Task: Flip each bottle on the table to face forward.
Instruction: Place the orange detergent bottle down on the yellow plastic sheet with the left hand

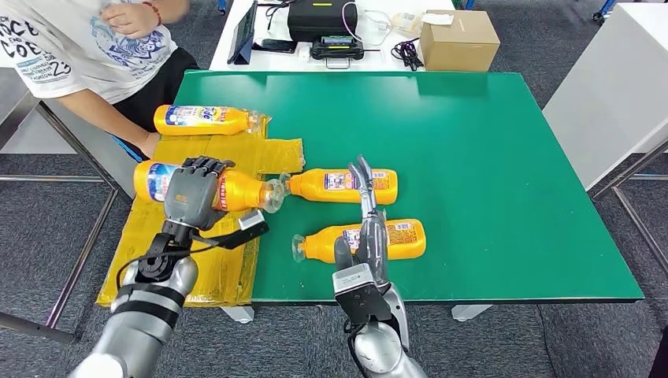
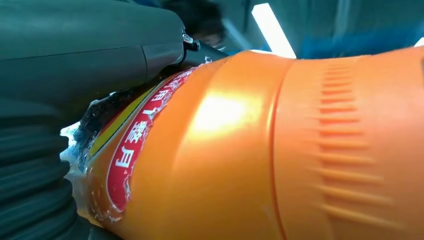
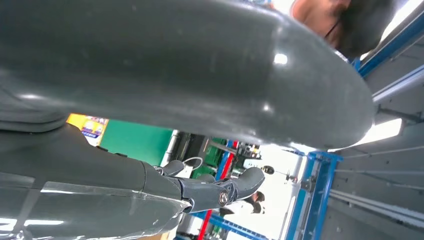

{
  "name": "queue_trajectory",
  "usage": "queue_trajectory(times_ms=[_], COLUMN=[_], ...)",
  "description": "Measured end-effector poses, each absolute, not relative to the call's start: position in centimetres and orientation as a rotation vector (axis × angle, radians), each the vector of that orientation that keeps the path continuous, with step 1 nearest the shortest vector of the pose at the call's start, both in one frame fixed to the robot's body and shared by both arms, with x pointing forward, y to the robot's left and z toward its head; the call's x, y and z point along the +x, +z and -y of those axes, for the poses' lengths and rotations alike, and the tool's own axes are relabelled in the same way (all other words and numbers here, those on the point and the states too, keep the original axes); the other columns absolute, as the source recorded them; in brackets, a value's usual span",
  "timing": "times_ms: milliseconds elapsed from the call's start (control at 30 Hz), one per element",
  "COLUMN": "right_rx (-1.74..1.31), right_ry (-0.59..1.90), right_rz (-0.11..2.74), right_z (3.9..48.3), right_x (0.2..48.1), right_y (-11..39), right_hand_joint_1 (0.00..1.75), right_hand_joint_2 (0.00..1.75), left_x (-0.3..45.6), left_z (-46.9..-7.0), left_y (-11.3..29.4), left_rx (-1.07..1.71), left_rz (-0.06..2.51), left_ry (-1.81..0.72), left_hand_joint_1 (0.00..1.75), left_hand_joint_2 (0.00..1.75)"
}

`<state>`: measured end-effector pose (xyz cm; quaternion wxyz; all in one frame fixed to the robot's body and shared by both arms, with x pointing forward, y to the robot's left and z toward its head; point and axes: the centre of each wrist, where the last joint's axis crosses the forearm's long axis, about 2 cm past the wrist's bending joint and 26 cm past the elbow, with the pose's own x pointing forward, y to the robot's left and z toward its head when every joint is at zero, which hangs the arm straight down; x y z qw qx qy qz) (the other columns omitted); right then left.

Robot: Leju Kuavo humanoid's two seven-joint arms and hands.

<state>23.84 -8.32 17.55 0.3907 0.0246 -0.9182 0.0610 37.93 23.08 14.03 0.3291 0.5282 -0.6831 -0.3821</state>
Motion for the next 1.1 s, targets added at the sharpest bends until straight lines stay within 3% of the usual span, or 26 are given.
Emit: queue_trajectory(times_ms=[333, 767, 1000, 1033, 1100], right_rx=[0.099, 0.117, 0.140, 0.146, 0.154], right_ry=[0.185, 0.200, 0.210, 0.211, 0.213], right_rz=[2.330, 2.316, 2.298, 2.294, 2.286], right_z=[8.4, 8.4, 8.3, 8.3, 8.3], right_x=[23.8, 23.7, 23.6, 23.6, 23.6], right_y=[18.0, 17.9, 17.6, 17.5, 17.4], right_hand_joint_1=[0.00, 0.00, 0.00, 0.00, 0.00], right_hand_joint_2=[0.00, 0.00, 0.00, 0.00, 0.00], left_x=[40.4, 40.7, 40.6, 40.6, 40.6], left_z=[-25.1, -26.9, -27.8, -27.9, -28.0], left_y=[11.8, 11.0, 10.7, 10.6, 10.6], left_rx=[1.212, 1.130, 0.869, 0.846, 0.823], left_rz=[1.426, 1.350, 1.373, 1.375, 1.379], left_ry=[-1.342, -1.347, -1.215, -1.196, -1.172], left_hand_joint_1=[1.75, 1.75, 1.68, 1.58, 0.82], left_hand_joint_2=[1.75, 1.75, 1.75, 1.75, 1.75])
